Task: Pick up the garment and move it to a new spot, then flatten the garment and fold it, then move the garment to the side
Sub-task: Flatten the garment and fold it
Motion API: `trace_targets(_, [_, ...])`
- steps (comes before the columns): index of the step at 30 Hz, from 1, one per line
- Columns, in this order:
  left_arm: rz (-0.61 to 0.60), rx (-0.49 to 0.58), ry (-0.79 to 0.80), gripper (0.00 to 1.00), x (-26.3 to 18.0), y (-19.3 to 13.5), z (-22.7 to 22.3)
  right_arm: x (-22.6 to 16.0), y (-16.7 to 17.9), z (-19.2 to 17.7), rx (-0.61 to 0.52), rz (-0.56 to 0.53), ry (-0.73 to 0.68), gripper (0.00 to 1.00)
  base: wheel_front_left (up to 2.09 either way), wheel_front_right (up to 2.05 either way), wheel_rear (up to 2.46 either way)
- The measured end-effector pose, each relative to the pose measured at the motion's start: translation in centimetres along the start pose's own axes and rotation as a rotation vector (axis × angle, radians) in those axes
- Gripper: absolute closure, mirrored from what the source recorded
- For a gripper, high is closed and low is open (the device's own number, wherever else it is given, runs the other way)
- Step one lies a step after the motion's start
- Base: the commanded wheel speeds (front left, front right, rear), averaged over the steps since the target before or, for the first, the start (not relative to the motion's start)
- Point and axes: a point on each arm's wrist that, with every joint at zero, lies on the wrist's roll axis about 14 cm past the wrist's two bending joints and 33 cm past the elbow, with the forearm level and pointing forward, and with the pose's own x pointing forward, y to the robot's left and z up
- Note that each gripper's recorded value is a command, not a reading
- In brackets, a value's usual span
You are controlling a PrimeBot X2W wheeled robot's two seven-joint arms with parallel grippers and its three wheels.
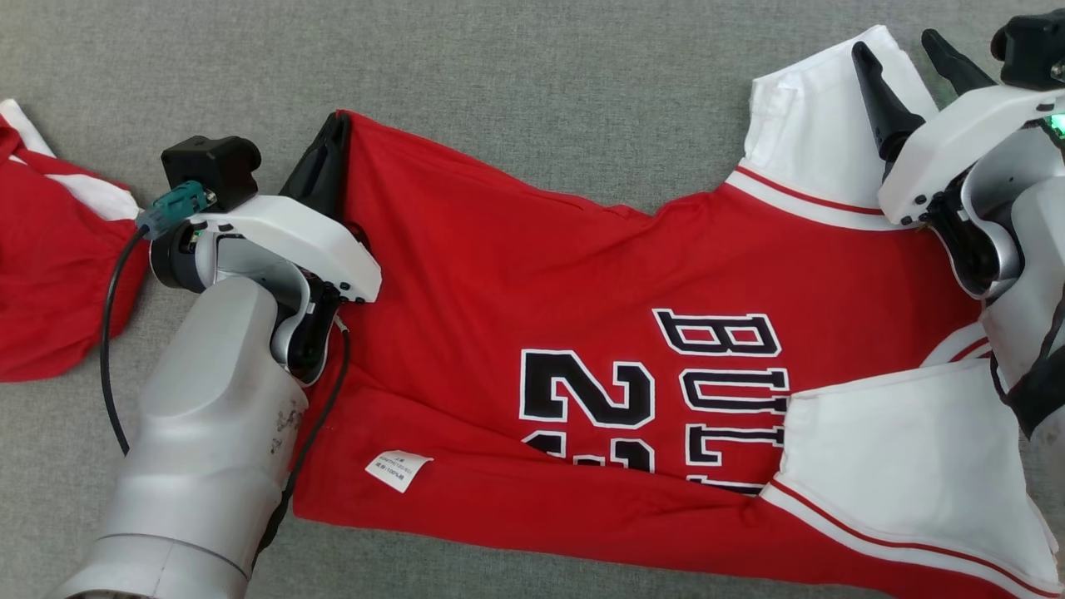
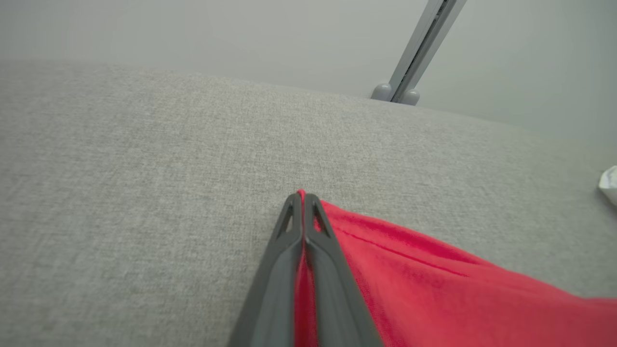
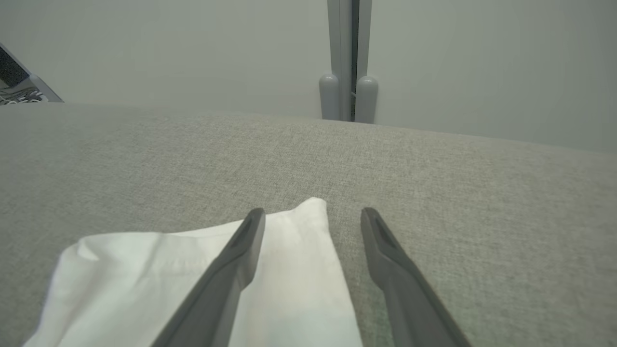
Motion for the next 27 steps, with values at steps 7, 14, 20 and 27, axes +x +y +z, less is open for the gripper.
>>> trace_targets(7, [0.007, -0.017, -0.011, 1.00, -0.2, 0.4, 0.2, 1.4, 0.5, -0.7, -0.002, 0.017, 0.082, 1.00, 0.00, 0.00, 0.00])
trace_targets(14, [0.017, -0.062, -0.064, 1.00, -1.1, 1.1, 1.5, -0.3, 0.5, 4.4, -0.031, 0.031, -0.178, 1.00, 0.00, 0.00, 0.00])
trace_targets(20, [0.014, -0.122, -0.134, 1.00, -2.4, 1.3, 3.3, -3.7, -0.1, 6.0, -0.038, 0.024, -0.318, 1.00, 0.00, 0.00, 0.00])
trace_targets(27, [-0.014, -0.199, -0.169, 1.00, -4.3, 0.8, 4.4, -8.1, -0.6, 5.9, -0.012, 0.005, -0.397, 1.00, 0.00, 0.00, 0.00])
